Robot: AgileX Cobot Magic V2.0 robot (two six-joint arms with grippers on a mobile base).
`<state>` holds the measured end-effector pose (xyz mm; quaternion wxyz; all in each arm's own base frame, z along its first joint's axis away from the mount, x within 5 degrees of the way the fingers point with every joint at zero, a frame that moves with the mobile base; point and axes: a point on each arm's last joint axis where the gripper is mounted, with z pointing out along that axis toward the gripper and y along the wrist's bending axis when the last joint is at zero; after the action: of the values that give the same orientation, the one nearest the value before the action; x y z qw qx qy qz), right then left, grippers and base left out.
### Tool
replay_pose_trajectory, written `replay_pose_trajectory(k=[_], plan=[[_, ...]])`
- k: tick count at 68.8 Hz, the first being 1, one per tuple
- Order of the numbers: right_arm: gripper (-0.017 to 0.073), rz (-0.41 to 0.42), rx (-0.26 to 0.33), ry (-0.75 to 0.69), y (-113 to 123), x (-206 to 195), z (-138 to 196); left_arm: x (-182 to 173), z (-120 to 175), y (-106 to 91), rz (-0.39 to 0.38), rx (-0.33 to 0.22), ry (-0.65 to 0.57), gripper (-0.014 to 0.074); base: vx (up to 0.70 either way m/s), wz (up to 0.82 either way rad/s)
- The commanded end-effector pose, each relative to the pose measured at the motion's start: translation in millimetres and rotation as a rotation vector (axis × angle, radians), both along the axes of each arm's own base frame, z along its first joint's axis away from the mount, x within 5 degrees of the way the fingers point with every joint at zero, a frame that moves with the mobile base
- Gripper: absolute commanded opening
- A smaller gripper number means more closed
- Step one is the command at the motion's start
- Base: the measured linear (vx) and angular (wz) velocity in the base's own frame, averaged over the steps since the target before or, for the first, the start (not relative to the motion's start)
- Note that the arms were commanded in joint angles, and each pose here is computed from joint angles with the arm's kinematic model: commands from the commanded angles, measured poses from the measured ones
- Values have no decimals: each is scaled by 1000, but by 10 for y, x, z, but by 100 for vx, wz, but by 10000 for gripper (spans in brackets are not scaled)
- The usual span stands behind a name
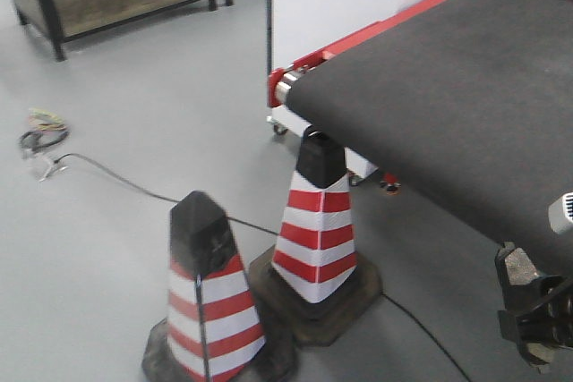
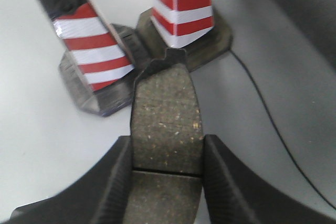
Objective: Move and align brake pads A on conveyor
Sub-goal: 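Turn past the striped cones and approach the black conveyor belt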
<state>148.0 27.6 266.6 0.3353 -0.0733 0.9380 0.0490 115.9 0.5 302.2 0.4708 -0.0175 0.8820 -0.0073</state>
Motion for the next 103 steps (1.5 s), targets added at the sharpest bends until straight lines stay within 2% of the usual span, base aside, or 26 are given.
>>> replay_pose_trajectory(k=[1,61,103], plan=[[-10,3,10,-103,6,54,150,40,161,-5,-3,-1,-113,77,33,-40],[-10,3,6,-95,3,49,135,41,163,-5,-3,-1,-114,77,25,-58],[-10,3,6,-96,3,49,136,41,163,-5,-3,-1,-114,77,11,-39]])
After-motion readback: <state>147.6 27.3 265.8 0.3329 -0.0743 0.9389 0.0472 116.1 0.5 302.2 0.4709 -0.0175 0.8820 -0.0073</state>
